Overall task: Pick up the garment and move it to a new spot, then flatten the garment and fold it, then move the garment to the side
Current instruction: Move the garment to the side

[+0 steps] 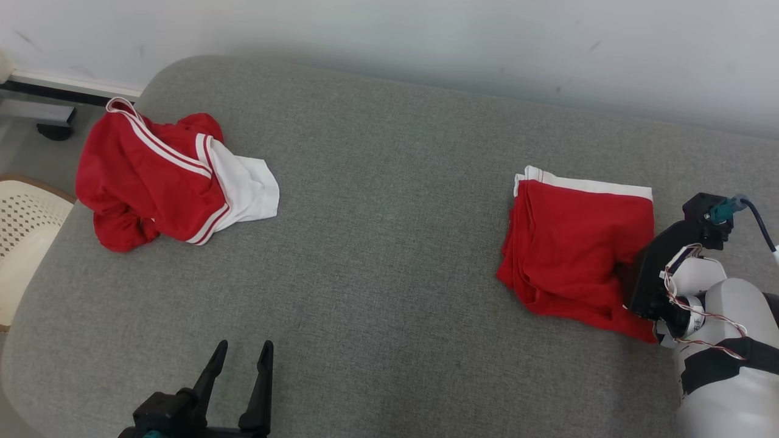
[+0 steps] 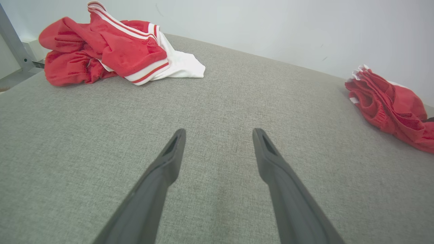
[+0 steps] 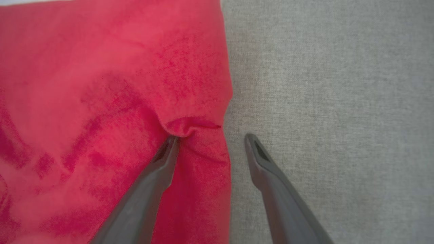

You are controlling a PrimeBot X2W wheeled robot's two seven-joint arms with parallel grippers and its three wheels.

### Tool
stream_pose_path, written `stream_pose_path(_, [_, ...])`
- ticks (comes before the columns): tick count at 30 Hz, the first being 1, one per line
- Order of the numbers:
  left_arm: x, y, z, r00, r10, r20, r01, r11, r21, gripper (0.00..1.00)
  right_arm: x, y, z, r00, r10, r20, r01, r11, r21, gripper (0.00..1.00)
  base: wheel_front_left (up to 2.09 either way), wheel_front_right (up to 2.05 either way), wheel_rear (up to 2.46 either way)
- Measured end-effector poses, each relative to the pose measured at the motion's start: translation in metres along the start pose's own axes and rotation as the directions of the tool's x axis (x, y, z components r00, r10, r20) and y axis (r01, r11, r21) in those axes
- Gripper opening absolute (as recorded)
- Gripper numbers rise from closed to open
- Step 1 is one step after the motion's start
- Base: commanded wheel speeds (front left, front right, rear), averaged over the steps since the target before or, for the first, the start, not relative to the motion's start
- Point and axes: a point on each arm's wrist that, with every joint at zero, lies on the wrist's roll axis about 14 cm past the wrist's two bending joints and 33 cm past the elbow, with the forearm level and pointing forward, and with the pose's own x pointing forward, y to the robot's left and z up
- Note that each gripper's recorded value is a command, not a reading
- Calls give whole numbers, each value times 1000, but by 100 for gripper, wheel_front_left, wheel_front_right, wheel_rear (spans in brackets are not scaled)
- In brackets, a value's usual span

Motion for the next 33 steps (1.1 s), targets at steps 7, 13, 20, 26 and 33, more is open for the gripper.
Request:
stream_pose_path(7, [1, -2, -2, 1000, -10, -15, 10, 1000, 7, 100, 7, 2, -7, 999, 9, -31, -8, 1000, 19, 14, 0, 0, 0])
stream_pose_path(13, [7, -8, 0, 999, -32, -10, 32, 999, 8, 100, 3, -1, -5, 1000, 2, 15, -1, 1000, -11, 0, 0, 0, 0])
stream_pose_path(20, [20, -25, 4, 996, -85, -3, 85, 996, 6, 100, -16, -63, -5, 990, -130, 45, 133, 989, -66, 0, 0, 0, 0])
stream_pose_path(26, [34, -44, 4, 989, -146, -9, 146, 989, 1, 100, -49, -158, -11, 937, -345, 46, 348, 923, -162, 0, 0, 0, 0])
stream_pose_path(33, [56, -57, -2, 982, -189, -28, 189, 982, -6, 100, -79, -240, -3, 840, -535, 90, 540, 807, -241, 0, 0, 0, 0])
